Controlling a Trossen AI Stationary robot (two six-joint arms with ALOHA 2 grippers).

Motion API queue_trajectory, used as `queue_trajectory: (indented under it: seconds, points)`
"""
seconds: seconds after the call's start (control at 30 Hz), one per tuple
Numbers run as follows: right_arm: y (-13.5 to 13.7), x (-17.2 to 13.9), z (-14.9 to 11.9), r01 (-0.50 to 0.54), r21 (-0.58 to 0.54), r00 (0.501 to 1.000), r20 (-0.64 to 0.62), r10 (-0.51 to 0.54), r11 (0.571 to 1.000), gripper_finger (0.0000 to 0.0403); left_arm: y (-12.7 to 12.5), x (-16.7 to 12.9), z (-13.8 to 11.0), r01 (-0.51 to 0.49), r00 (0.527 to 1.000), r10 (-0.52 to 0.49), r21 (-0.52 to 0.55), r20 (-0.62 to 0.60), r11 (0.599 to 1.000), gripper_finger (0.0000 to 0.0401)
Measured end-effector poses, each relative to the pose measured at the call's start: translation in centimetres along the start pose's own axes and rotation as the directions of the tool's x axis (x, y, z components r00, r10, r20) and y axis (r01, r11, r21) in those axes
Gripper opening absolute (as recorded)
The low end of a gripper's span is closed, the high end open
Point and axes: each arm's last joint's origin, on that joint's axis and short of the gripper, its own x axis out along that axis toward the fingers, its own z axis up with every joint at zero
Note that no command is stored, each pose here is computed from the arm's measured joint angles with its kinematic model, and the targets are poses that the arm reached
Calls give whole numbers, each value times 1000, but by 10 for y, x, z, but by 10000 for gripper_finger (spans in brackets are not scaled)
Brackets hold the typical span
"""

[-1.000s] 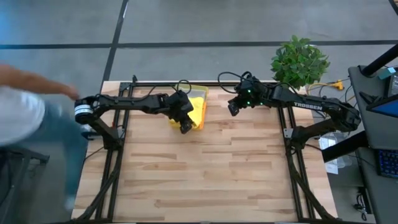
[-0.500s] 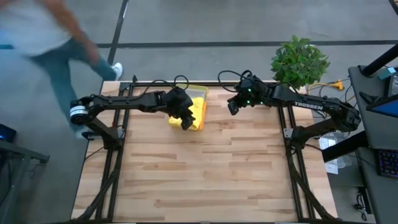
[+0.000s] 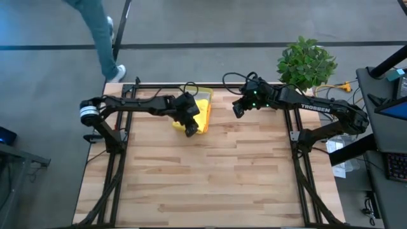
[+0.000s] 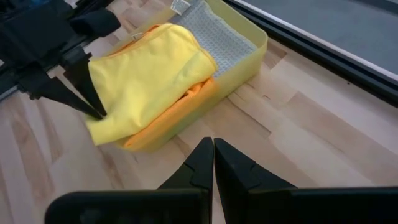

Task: Fold microfiber towels
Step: Stack the folded yellow microfiber cloth on top of the gray microfiber cloth

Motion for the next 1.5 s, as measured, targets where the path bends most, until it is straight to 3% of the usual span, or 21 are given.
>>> queue_trajectory:
  seconds: [0.17, 0.33, 0.57, 0.77, 0.9, 1.03, 1.13, 1.3, 1.4, 1.5]
  points:
    - [3, 0, -2, -7, -8, 1000, -5, 7, 1000, 8, -4, 0, 0, 67, 998, -67, 3, -10, 998, 1]
    - [3, 0, -2, -6, -8, 1000, -5, 6, 1000, 8, -4, 6, -2, 65, 998, -64, 4, -27, 998, 0]
    - [3, 0, -2, -6, -8, 1000, -4, 6, 1000, 8, 6, 37, -11, 41, 994, -43, -22, -101, 999, 0]
    - [3, 0, -2, -5, -5, 1000, -5, 5, 1000, 8, 15, 56, -15, -70, 992, 56, -119, -112, 990, 0]
    - [4, 0, -3, -8, -5, 1000, -11, 7, 1000, 8, 12, 45, -10, -71, 995, 63, -112, -79, 991, 0]
    - [5, 0, -3, -10, -11, 1000, -11, 10, 1000, 8, 3, 14, 7, -74, 996, 78, -85, 47, 994, 0]
    - [6, 1, -2, -14, -12, 1000, -5, 14, 1000, 8, -1, -11, 14, -148, 977, 159, -88, 140, 985, 0]
    - [12, 23, 1, -194, -43, 981, -27, 193, 980, 8, -1, -43, 21, -213, 942, 224, -67, 252, 975, 0]
    - [17, 42, 2, -282, -28, 958, -54, 280, 959, 9, 6, -41, 20, -228, 941, 241, -83, 236, 970, 0]
    - [20, 59, 3, -299, -11, 949, -106, 296, 954, 8, 12, -27, 20, -238, 947, 251, -86, 203, 967, 0]
